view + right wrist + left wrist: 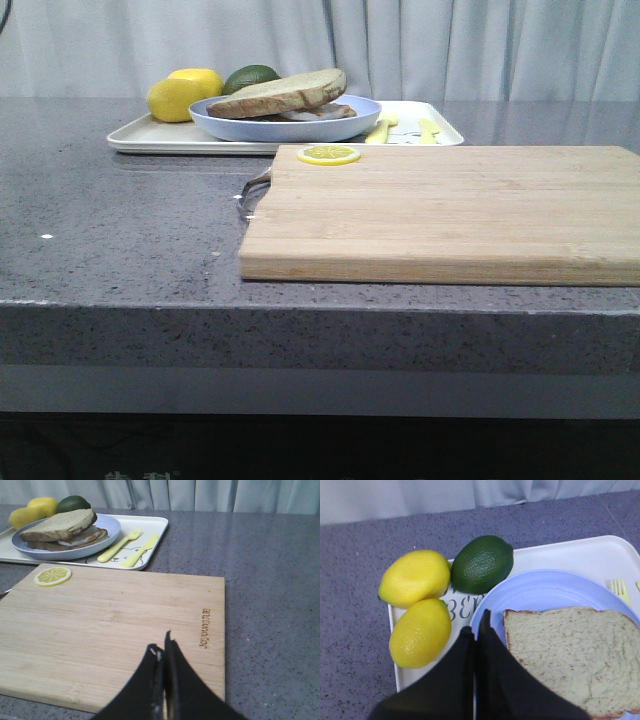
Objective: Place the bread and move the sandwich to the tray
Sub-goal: 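Release the plate on the tray and raise the left gripper away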
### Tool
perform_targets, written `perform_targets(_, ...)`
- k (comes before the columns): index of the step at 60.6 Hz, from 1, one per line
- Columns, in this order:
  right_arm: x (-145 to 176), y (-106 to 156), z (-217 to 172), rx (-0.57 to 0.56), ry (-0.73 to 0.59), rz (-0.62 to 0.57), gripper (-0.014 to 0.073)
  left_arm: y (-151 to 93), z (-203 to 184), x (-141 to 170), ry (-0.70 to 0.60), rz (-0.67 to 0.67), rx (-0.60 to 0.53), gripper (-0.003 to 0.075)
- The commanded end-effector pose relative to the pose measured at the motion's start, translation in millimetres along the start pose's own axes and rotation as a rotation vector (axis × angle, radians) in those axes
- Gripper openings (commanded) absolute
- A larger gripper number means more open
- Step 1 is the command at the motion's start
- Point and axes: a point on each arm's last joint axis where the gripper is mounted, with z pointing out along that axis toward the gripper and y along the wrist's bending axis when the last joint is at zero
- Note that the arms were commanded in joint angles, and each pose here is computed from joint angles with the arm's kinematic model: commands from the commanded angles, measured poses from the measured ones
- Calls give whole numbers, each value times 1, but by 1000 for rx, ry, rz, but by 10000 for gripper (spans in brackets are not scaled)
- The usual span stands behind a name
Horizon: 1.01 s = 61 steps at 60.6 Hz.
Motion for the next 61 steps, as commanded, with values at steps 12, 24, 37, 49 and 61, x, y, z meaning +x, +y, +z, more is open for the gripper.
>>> perform_targets(12,-15,0,-2,12,-87,1,-74,-27,-22,-1,69,69,-59,-19)
perform_targets(24,-15,0,-2,12,-87,1,-74,-13,-37,24,225,4,-93,-19)
perform_targets(37,-15,0,-2,12,-87,1,-74,12,-69,39,254,-75,-144,-19)
perform_targets(49,-15,0,-2,12,-87,1,-74,22,-93,66,265,-111,-168,-19)
perform_targets(61,-15,0,-2,12,-87,1,-74,13,-124,100,184,-132,-164,-19)
